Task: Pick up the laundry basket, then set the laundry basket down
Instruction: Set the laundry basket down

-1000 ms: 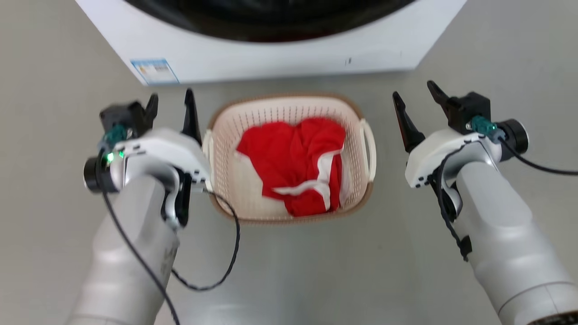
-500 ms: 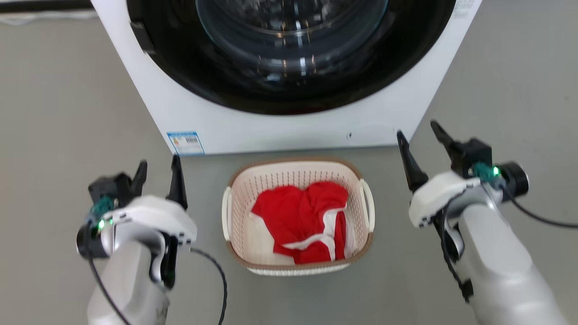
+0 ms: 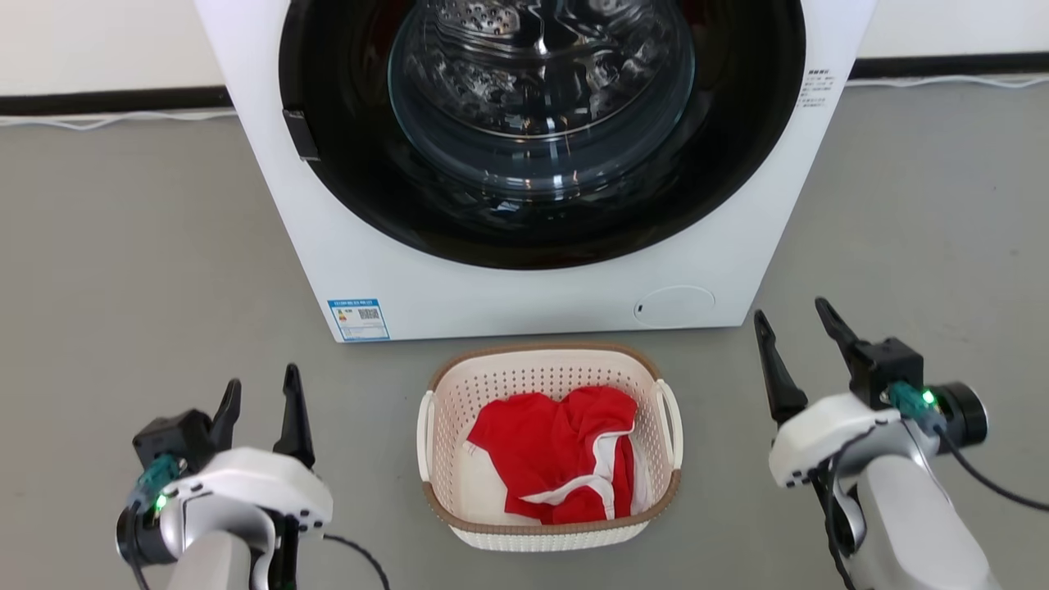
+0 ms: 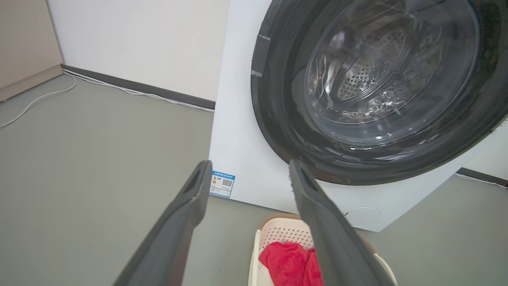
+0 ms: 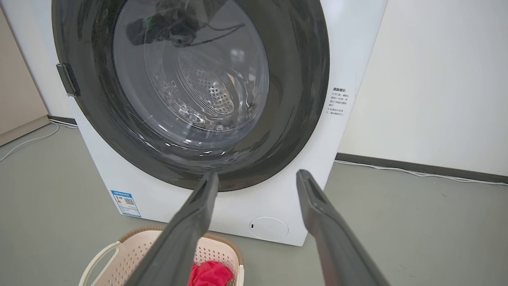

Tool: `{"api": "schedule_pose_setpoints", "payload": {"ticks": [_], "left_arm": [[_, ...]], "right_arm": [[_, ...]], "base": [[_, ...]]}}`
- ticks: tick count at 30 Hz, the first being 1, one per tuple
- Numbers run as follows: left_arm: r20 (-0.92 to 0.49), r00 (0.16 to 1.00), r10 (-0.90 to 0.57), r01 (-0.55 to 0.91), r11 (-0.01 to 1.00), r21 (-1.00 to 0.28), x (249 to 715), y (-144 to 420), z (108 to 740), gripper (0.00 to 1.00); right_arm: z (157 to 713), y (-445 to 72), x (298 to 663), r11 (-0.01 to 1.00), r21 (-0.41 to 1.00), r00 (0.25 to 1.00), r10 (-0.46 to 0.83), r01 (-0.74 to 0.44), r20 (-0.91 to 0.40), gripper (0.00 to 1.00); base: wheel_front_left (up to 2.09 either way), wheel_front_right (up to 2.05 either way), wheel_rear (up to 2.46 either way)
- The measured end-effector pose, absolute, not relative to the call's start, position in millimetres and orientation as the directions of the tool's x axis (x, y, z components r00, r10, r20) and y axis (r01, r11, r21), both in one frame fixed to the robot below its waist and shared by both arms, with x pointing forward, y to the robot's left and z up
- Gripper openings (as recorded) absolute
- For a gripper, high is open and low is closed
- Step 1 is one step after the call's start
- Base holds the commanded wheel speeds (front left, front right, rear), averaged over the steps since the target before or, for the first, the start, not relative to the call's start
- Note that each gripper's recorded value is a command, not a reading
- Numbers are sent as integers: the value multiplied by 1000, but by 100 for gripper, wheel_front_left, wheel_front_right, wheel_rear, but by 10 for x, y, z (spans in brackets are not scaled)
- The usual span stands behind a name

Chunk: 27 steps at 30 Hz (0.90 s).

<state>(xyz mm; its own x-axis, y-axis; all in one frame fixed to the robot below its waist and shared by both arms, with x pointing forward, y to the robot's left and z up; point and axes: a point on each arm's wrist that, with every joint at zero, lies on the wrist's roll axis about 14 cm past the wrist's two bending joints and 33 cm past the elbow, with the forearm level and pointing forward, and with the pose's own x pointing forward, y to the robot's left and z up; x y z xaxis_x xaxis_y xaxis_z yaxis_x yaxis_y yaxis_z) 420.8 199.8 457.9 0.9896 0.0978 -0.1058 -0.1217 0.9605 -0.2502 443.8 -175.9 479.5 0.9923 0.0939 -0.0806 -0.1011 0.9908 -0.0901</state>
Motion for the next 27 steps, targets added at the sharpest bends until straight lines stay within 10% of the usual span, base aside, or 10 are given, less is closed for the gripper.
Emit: {"api": "schedule_pose_setpoints", "payload": {"ticks": [17, 18, 27], "left_arm": [[-90, 992, 88, -108, 960, -257, 3912, 1979, 4599, 100], [-90, 992, 84, -105, 960, -258, 3902, 1965, 4598, 0], [-221, 971, 95, -159, 943, -294, 3646, 1959, 4205, 0]], "right_arm": [[4714, -1930, 4104, 996, -72, 996, 36, -43, -85, 100], [4722, -1940, 4101, 997, -72, 996, 33, -39, -82, 0], [4330, -1958, 3866, 1000, 2, 979, 9, -9, -206, 0]], "base": [[0, 0, 0], [0, 0, 0], [0, 0, 0]]}}
